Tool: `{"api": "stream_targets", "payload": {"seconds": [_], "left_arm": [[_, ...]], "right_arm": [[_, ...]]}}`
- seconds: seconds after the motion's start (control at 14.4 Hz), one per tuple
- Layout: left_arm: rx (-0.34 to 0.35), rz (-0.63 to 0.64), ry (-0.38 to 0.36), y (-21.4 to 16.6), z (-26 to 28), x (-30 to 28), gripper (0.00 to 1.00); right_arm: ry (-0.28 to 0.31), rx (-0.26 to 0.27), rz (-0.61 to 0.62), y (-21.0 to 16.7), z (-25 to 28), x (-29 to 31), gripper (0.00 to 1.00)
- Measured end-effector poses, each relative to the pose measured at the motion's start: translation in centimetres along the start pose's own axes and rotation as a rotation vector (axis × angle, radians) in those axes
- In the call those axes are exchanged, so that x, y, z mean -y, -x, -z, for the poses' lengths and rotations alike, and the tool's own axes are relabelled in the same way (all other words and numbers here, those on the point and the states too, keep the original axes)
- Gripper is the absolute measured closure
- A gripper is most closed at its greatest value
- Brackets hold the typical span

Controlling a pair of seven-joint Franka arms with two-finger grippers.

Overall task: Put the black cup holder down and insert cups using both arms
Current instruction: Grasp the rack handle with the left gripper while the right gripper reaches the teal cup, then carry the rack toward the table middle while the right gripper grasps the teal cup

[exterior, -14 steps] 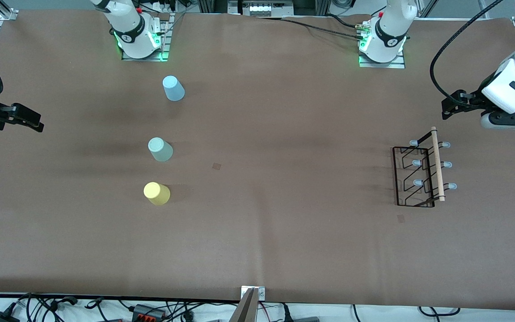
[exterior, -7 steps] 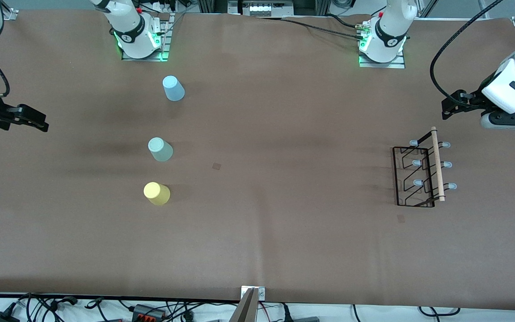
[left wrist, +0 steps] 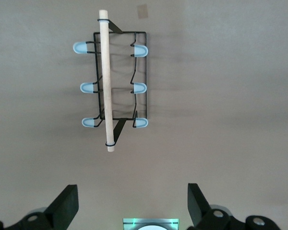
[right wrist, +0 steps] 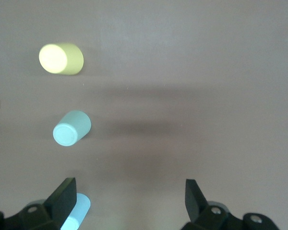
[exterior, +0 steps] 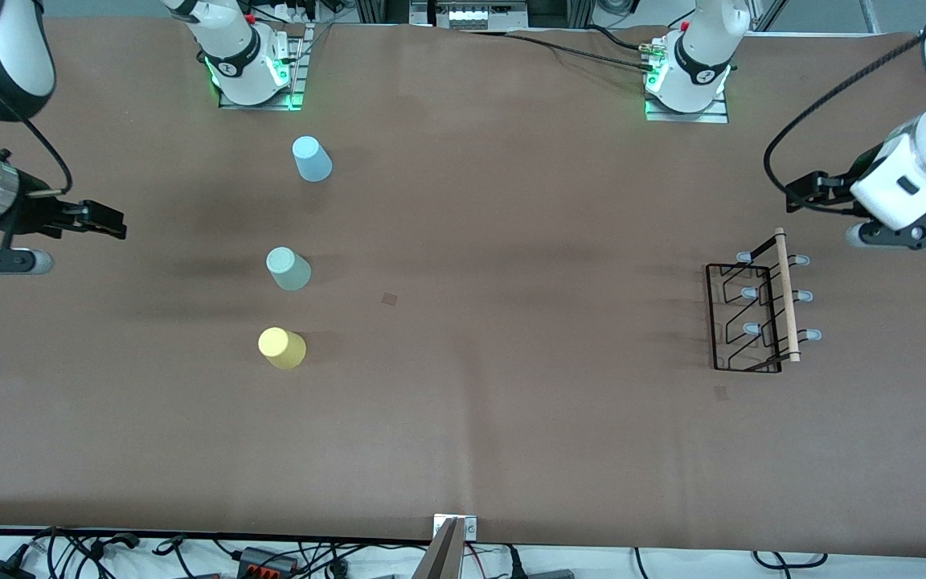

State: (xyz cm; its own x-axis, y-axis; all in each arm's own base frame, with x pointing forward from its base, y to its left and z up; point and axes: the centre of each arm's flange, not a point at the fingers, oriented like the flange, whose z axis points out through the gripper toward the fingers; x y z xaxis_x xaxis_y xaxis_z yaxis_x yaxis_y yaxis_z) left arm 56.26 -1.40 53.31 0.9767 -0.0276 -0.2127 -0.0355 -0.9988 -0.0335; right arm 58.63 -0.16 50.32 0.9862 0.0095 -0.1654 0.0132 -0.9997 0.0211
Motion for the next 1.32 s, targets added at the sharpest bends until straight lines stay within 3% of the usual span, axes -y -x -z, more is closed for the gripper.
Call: {"api": "stream_targets", "payload": {"seconds": [0.28, 0.56, 0.91, 1.04, 1.32], "left_arm": [[0.039, -0.047, 0.018, -4.4, -4.2, 2.8, 0.00], [-0.063, -0.053, 0.017, -7.9, -10.1, 4.1, 0.00], [-0.192, -0.051, 0.010, -8.2, -16.6, 5.1, 0.02], [-0.207, -0.059, 0.008, -7.6, -18.4, 6.3, 0.14], [-0.211, -0.065, 0.008, -7.1, -19.2, 6.7, 0.56]], "right_arm": [[-0.009, -0.029, 0.034, -0.9, -5.9, 3.6, 0.00], [-0.013, -0.122, 0.035, -0.2, -12.5, 6.4, 0.00], [-0.041, -0.212, -0.032, 1.9, -18.3, 11.3, 0.00], [-0.045, -0.217, -0.027, 2.4, -20.1, 12.6, 0.00], [-0.058, -0.224, -0.055, 2.3, -22.4, 14.7, 0.00]]}}
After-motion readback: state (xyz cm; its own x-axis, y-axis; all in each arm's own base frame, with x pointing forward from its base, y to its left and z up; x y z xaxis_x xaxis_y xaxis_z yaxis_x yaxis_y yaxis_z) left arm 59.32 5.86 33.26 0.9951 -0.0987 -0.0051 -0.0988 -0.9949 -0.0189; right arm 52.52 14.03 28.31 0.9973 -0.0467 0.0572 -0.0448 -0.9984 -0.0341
